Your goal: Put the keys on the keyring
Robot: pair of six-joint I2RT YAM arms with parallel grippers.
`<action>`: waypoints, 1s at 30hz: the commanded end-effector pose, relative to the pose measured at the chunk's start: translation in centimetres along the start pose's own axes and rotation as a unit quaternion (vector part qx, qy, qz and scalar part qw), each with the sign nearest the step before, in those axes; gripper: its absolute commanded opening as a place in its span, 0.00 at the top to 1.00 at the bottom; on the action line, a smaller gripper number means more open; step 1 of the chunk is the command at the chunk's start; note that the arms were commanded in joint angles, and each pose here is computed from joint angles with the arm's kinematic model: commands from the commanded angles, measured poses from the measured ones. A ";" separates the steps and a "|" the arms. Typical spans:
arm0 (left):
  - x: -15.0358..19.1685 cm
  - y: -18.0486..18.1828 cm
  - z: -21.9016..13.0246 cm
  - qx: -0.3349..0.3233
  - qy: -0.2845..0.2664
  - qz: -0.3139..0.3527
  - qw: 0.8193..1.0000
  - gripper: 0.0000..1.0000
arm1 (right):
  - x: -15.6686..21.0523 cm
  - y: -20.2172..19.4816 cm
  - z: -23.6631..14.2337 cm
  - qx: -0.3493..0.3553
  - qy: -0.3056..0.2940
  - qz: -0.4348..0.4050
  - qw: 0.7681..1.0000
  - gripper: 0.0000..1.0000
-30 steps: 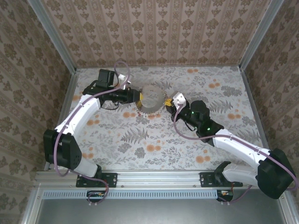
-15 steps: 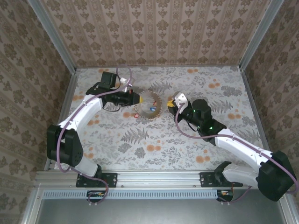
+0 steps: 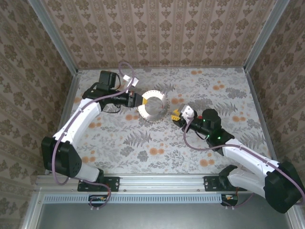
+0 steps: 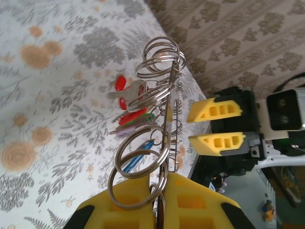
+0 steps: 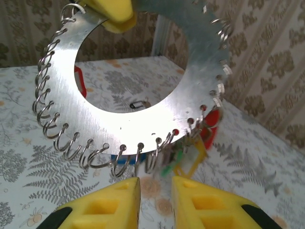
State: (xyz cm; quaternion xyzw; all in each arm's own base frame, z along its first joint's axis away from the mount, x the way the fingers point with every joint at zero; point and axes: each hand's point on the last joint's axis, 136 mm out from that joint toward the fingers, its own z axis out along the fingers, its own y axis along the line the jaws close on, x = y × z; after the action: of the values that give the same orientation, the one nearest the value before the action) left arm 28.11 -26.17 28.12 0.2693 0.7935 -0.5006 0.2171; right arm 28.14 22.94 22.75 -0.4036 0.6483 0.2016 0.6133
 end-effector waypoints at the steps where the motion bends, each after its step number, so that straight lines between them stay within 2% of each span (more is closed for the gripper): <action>1: -1.1 -4.7 -1.9 0.038 -0.019 0.106 0.993 1.00 | -2.1 1.2 -0.5 -0.025 -0.045 -0.058 0.997 0.75; 5: -0.9 -6.3 -2.6 0.053 -0.022 0.143 0.988 1.00 | -2.5 1.9 -0.6 -0.015 -0.066 -0.109 0.992 0.76; 9: -1.1 -7.2 -3.0 0.057 -0.024 0.153 0.986 1.00 | -3.0 2.1 -0.7 -0.009 -0.085 -0.119 0.989 0.78; 23: -1.0 -7.1 -2.9 0.056 -0.006 0.144 0.988 1.00 | -4.4 1.2 -0.9 0.027 -0.118 -0.135 0.983 0.78; 30: -1.1 -6.8 -2.7 0.053 -0.002 0.138 0.989 1.00 | -5.1 1.4 -0.3 0.014 -0.127 -0.138 0.982 0.82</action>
State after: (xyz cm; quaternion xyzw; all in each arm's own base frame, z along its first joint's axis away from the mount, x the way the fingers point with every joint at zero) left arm 24.98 -25.97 32.65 0.3629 0.7449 -0.4963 0.2591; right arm 26.62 24.44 25.50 -0.4497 0.5345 0.1545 0.6987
